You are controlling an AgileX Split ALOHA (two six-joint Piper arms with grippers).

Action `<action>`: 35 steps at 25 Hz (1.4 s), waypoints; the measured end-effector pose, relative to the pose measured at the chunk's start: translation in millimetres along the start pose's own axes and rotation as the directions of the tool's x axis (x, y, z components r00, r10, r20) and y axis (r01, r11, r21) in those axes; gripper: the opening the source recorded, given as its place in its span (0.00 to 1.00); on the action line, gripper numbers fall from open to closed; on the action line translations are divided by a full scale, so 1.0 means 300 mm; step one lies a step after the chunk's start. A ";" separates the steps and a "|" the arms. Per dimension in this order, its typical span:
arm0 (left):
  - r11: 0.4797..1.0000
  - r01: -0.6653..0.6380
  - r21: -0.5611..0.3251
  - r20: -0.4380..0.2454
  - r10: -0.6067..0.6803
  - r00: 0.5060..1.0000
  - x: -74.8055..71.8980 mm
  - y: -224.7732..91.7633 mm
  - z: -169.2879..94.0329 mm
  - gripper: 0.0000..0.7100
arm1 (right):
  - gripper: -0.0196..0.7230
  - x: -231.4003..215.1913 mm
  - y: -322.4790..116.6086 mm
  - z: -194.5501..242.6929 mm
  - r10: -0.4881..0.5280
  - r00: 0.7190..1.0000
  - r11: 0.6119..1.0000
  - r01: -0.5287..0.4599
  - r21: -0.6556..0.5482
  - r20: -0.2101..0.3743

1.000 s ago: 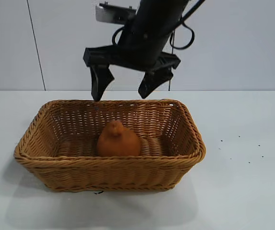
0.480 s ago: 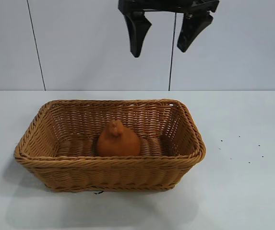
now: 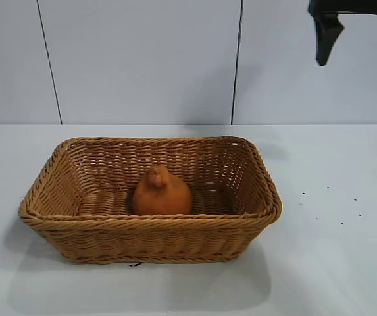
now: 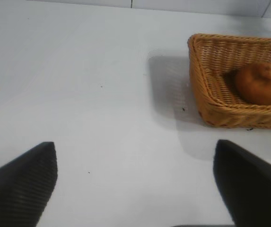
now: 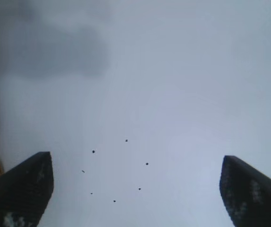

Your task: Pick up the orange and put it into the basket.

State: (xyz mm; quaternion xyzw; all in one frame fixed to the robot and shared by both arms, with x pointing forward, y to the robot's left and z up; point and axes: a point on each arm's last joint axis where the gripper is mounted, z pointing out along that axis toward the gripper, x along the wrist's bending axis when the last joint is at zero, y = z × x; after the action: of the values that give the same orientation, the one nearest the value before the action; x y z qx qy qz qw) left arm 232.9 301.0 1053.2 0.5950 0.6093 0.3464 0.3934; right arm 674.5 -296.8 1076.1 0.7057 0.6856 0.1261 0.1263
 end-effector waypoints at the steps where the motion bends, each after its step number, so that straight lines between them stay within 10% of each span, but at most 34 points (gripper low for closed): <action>1: 1.000 0.000 0.000 0.000 0.000 1.000 0.000 0.000 0.000 0.91 | 0.95 -0.018 0.000 0.001 0.005 1.000 1.000 -0.005 0.001 -0.002; 10: 1.000 0.000 0.000 0.000 0.000 1.000 0.000 0.000 0.000 0.91 | 0.96 -0.017 -0.161 0.016 -0.033 0.999 0.990 0.038 0.138 -0.033; 20: 1.000 0.000 0.000 0.000 0.000 1.000 0.000 0.000 0.000 0.91 | 0.96 -0.017 -0.651 -0.214 -0.062 0.996 0.981 0.072 0.180 -0.062; 27: 1.000 0.000 0.000 0.000 0.000 1.000 0.000 0.000 0.000 0.91 | 0.96 -0.024 -0.973 -0.317 -0.091 0.995 0.995 0.089 -0.045 -0.049; 35: 1.000 0.000 0.000 0.000 0.000 1.000 0.000 0.000 0.000 0.91 | 0.96 -0.029 -1.230 -0.363 -0.121 0.993 0.910 0.106 -0.401 -0.012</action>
State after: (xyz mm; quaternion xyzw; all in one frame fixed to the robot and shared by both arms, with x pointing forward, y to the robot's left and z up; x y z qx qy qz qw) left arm 232.9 301.0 1053.2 0.5950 0.6093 0.3464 0.3934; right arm 290.7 -294.5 1048.4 0.6217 0.6874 0.2688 0.2621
